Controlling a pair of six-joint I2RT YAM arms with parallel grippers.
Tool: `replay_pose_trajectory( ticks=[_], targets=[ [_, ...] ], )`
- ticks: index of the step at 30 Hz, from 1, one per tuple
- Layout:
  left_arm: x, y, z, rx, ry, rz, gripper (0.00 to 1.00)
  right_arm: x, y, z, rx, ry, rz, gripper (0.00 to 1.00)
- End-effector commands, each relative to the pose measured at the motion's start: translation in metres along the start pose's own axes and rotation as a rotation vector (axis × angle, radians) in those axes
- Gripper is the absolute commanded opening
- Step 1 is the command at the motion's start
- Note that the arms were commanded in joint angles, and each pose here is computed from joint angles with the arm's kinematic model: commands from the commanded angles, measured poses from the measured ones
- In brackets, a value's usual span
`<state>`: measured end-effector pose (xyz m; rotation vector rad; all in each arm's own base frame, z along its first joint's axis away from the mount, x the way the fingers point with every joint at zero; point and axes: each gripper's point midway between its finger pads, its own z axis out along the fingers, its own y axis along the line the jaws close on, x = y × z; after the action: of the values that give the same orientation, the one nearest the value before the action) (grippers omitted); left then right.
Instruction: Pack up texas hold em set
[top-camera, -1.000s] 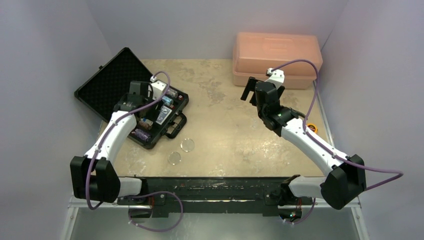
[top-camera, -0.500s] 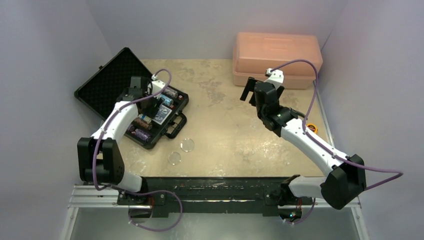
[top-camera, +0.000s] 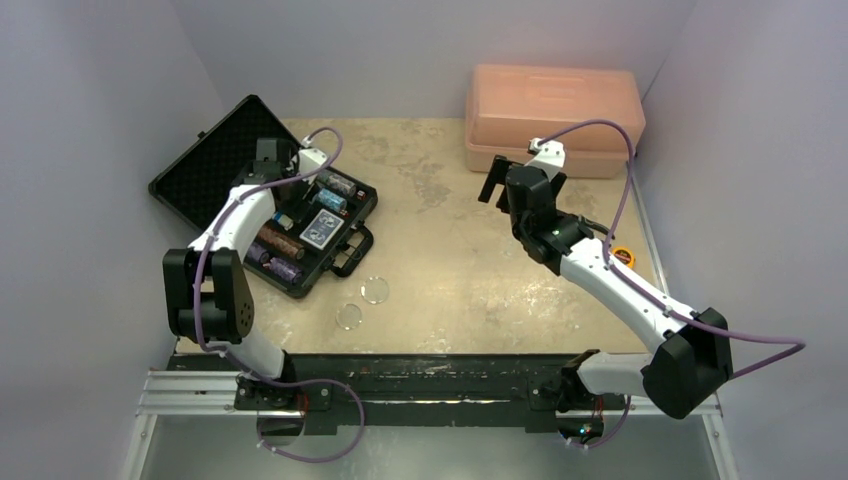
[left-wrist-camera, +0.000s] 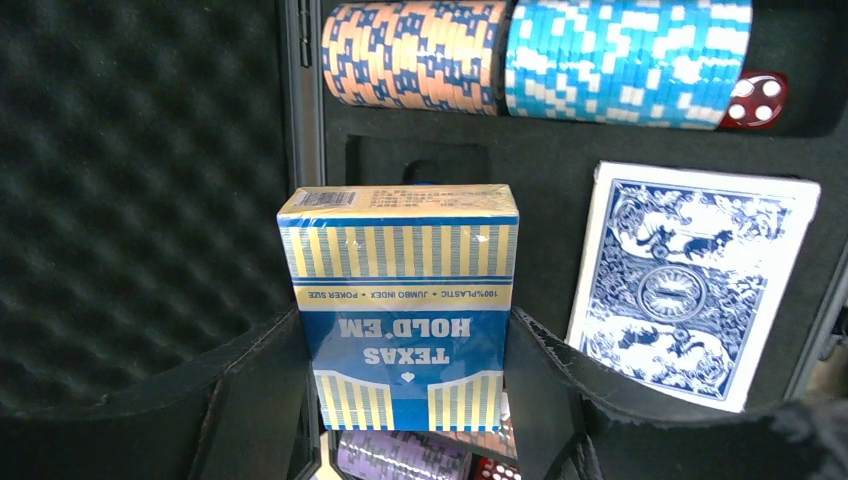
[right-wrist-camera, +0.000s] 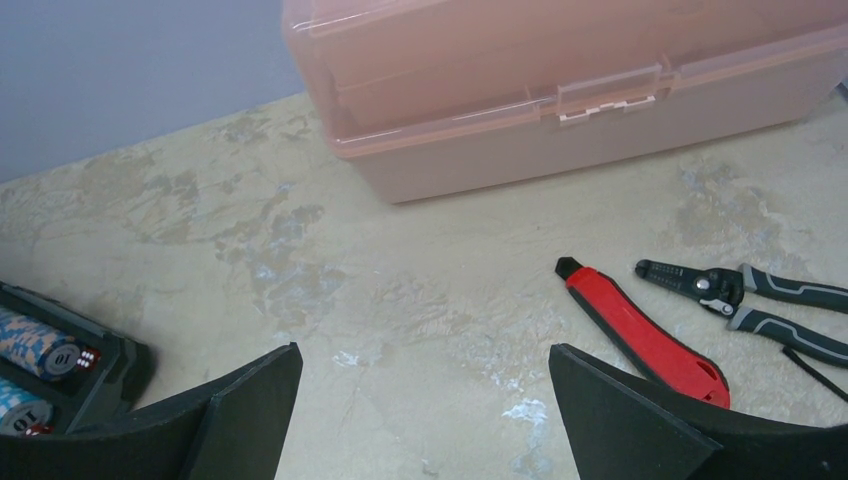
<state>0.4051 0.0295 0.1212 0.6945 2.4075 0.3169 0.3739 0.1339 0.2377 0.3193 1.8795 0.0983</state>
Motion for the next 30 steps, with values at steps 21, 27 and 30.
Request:
replay_pose_trajectory(
  ticks=[21,27,30],
  targets=[
    [-0.001,0.039,0.019,-0.080,-0.004,0.009,0.00,-0.010,0.003,-0.006,0.004,-0.057,0.000,0.99],
    [-0.002,0.032,0.028,-0.048,-0.010,-0.036,0.00,-0.010,0.003,-0.007,0.004,-0.058,-0.002,0.99],
    [-0.001,0.030,0.032,-0.040,-0.004,-0.035,0.00,-0.011,0.003,-0.007,0.004,-0.060,-0.001,0.99]
  ],
)
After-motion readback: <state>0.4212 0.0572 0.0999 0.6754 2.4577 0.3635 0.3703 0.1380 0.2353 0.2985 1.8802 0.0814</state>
